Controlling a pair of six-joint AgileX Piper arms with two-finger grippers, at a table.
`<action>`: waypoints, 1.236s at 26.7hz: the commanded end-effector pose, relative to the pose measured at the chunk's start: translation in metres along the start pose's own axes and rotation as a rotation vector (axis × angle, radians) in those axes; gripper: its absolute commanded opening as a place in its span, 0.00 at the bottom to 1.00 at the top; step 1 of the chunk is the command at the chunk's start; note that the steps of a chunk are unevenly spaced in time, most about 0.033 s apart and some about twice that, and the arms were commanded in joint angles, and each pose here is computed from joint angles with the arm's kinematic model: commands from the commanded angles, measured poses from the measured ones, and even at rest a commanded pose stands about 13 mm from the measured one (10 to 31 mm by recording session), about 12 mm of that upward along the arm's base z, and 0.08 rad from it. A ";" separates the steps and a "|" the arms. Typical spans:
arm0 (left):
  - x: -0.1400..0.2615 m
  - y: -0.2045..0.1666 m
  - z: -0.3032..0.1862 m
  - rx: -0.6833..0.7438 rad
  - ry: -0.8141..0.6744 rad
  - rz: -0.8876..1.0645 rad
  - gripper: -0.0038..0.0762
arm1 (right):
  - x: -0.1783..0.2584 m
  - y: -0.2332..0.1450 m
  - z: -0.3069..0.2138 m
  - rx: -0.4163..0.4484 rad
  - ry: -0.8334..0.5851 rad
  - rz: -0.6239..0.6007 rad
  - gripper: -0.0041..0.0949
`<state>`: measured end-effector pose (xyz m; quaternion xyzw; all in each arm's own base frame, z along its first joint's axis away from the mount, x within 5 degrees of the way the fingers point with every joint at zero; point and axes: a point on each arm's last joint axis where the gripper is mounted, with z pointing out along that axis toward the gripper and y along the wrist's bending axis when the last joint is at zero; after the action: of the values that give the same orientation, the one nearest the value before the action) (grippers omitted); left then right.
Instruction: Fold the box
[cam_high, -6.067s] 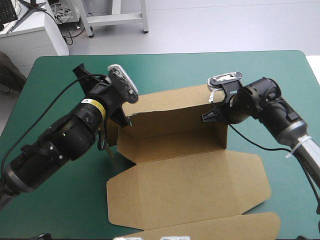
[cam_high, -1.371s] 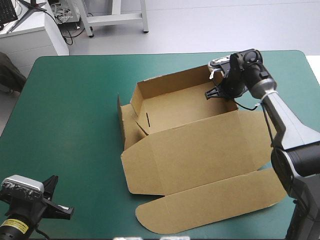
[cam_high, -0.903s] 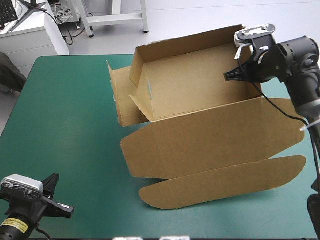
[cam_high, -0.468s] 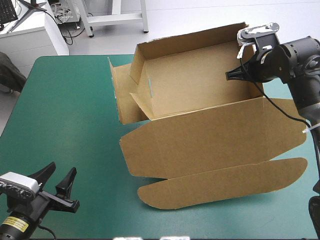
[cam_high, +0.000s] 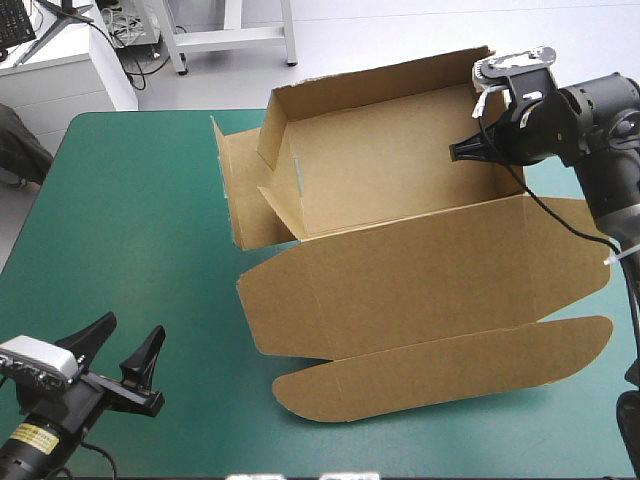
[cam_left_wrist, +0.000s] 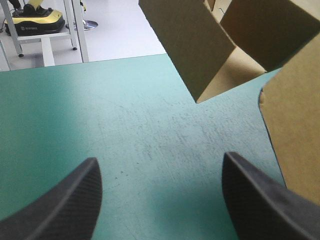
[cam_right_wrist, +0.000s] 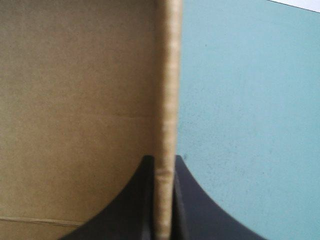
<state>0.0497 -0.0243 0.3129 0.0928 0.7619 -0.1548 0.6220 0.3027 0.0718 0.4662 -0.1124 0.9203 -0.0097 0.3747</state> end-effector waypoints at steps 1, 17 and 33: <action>-0.028 0.003 0.013 -0.033 -0.075 0.012 0.60 | -0.001 -0.004 -0.025 0.002 -0.060 0.000 0.02; -0.112 0.034 0.164 -0.120 0.236 -0.134 0.58 | -0.001 -0.004 -0.025 0.001 -0.060 -0.005 0.02; -0.045 0.099 0.268 0.220 0.379 -0.456 0.58 | -0.001 -0.003 -0.025 -0.004 -0.060 -0.004 0.02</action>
<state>0.3337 -0.0184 0.2826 0.0005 0.8718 -0.3063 0.3822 0.3026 0.0724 0.4662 -0.1206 0.9194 -0.0092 0.3742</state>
